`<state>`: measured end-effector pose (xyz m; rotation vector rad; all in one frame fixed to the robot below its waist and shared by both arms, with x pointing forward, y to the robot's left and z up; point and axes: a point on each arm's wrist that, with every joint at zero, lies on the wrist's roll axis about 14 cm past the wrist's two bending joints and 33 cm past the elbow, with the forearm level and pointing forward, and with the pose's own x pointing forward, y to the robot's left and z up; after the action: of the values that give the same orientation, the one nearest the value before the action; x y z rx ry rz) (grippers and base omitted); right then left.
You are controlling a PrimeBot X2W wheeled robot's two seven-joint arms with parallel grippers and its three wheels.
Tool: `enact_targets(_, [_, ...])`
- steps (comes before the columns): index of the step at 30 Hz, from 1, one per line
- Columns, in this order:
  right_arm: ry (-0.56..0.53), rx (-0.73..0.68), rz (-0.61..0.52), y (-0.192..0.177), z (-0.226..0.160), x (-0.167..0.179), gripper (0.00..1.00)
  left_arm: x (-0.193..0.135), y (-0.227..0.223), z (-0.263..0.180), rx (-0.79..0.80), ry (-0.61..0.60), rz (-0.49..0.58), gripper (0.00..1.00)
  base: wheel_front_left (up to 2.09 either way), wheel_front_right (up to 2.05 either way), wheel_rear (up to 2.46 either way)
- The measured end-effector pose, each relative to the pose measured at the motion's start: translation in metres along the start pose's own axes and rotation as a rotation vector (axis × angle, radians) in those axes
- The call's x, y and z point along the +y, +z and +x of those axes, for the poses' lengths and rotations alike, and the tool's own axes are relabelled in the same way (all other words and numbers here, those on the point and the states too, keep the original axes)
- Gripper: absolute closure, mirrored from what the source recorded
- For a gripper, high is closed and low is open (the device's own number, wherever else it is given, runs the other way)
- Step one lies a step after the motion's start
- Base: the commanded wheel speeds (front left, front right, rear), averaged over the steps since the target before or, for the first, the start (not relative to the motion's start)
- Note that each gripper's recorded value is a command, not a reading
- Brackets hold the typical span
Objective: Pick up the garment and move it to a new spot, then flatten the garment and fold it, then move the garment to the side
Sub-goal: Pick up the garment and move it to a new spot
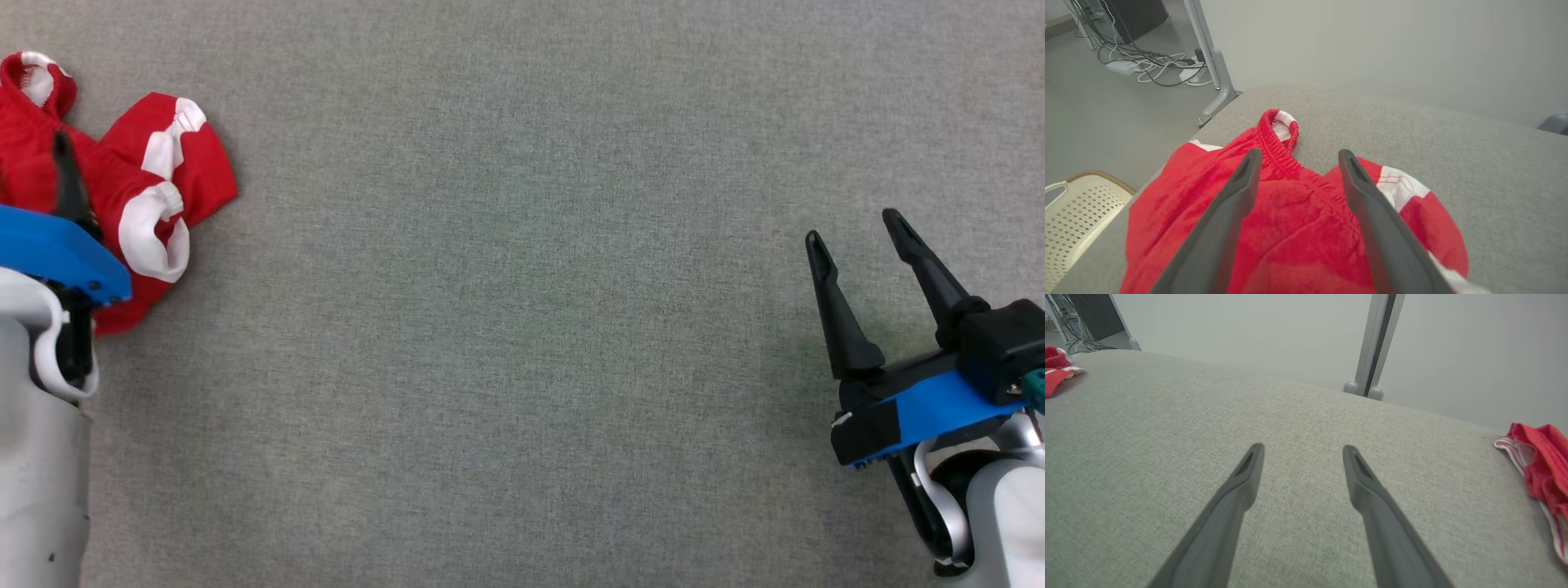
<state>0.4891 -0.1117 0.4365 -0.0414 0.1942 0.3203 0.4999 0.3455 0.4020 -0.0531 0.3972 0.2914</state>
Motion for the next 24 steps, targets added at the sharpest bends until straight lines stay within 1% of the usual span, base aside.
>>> enact_targets(2, [0.0, 0.003, -0.004, -0.001, 0.001, -0.001, 0.0, 0.001, -0.024, 0.0, 0.094, 0.005, -0.019, 0.0, 0.0, 0.0, 0.0])
enact_targets(6, [-0.003, 0.004, -0.008, -0.001, 0.001, -0.003, 0.0, 0.002, -0.047, 0.0, 0.177, 0.012, -0.043, 0.0, 0.0, 0.0, 0.0])
enact_targets(8, [-0.006, 0.003, -0.01, -0.001, 0.001, -0.004, 0.0, 0.001, -0.067, -0.004, 0.253, 0.015, -0.064, 0.0, 0.0, 0.0, 0.0])
enact_targets(13, [-0.012, -0.007, -0.016, 0.004, -0.001, -0.006, 0.0, 0.0, -0.078, -0.005, 0.329, 0.011, -0.094, 0.0, 0.0, 0.0, 0.0])
enact_targets(14, [-0.014, -0.009, -0.017, 0.005, -0.002, -0.006, 0.0, 0.0, -0.08, -0.006, 0.345, 0.011, -0.105, 0.05, 0.0, 0.0, 0.0])
enact_targets(15, [-0.016, -0.01, -0.018, 0.006, -0.003, -0.007, 0.0, -0.001, -0.082, -0.007, 0.358, 0.009, -0.111, 0.62, 0.0, 0.0, 0.0])
enact_targets(16, [-0.018, -0.011, -0.02, 0.007, -0.004, -0.008, 0.0, 0.0, -0.083, -0.008, 0.371, 0.009, -0.108, 0.94, 0.0, 0.0, 0.0])
enact_targets(17, [-0.02, -0.014, -0.021, 0.009, -0.005, -0.008, 0.0, 0.0, -0.083, -0.008, 0.373, 0.009, -0.107, 1.0, 0.0, 0.0, 0.0])
enact_targets(20, [-0.028, -0.023, -0.023, 0.013, -0.008, -0.01, 0.0, 0.001, -0.08, -0.01, 0.362, 0.006, -0.104, 1.0, 0.0, 0.0, 0.0])
enact_targets(24, [-0.042, -0.041, -0.019, 0.02, -0.013, -0.012, 0.0, -0.002, -0.061, -0.008, 0.279, -0.008, -0.09, 1.0, 0.0, 0.0, 0.0])
